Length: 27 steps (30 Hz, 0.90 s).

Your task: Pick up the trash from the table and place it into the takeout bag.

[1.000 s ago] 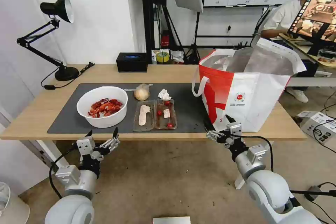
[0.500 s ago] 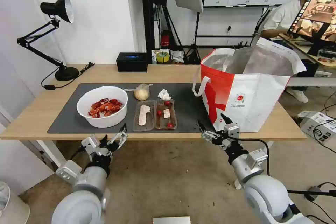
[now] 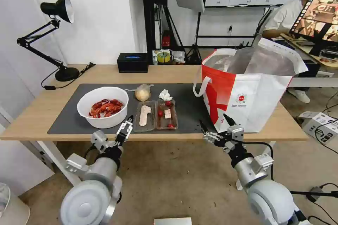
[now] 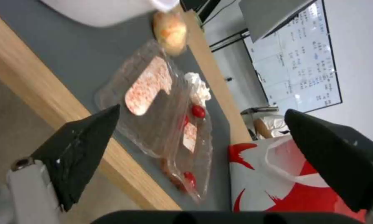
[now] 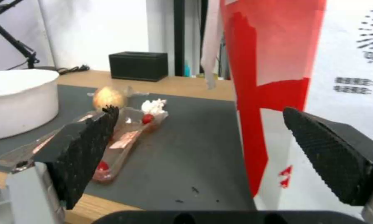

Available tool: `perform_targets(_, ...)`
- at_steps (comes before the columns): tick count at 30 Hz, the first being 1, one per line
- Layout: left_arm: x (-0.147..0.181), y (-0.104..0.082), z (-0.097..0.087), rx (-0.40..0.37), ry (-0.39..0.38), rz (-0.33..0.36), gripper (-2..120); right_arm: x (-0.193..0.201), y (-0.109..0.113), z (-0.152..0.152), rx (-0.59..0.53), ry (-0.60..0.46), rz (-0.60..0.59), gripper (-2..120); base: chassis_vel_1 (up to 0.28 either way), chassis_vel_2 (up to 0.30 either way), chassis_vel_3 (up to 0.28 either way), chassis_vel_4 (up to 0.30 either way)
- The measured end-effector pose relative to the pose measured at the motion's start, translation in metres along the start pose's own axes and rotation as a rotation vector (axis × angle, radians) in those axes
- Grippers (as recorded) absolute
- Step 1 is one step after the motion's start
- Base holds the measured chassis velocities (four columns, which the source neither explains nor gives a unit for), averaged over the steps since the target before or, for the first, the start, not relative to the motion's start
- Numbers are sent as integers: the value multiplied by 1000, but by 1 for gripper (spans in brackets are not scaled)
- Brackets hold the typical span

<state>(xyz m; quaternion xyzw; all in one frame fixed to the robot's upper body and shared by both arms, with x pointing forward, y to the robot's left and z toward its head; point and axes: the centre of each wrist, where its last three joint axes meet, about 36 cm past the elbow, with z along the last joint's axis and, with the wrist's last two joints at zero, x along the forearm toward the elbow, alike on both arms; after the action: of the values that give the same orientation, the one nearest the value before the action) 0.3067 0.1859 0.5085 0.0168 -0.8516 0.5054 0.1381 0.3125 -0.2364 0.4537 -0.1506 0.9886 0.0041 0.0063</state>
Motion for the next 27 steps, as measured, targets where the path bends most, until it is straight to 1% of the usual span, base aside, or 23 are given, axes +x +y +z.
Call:
perform_targets(3, -10, -1, 13, 3, 10, 5, 100, 4, -4, -2, 4, -5, 18, 100, 0, 0, 0, 0)
perform_targets(5, -12, -1, 15, 3, 12, 6, 100, 5, -4, -2, 6, -6, 22, 100, 0, 0, 0, 0)
perform_targets(7, -19, -3, 22, -3, 18, 14, 100, 10, -10, -4, 16, -14, 46, 100, 0, 0, 0, 0)
perform_targets(15, -28, 0, 33, -30, 42, 10, 100, 18, -18, -3, 22, -14, 83, 100, 0, 0, 0, 0)
perform_targets(20, -31, 1, 39, -35, 61, 13, 100, 17, -19, 1, 18, -10, 92, 100, 0, 0, 0, 0)
perform_targets(27, -42, 6, 46, -43, 72, -2, 100, 16, -18, 6, 12, -4, 99, 100, 0, 0, 0, 0)
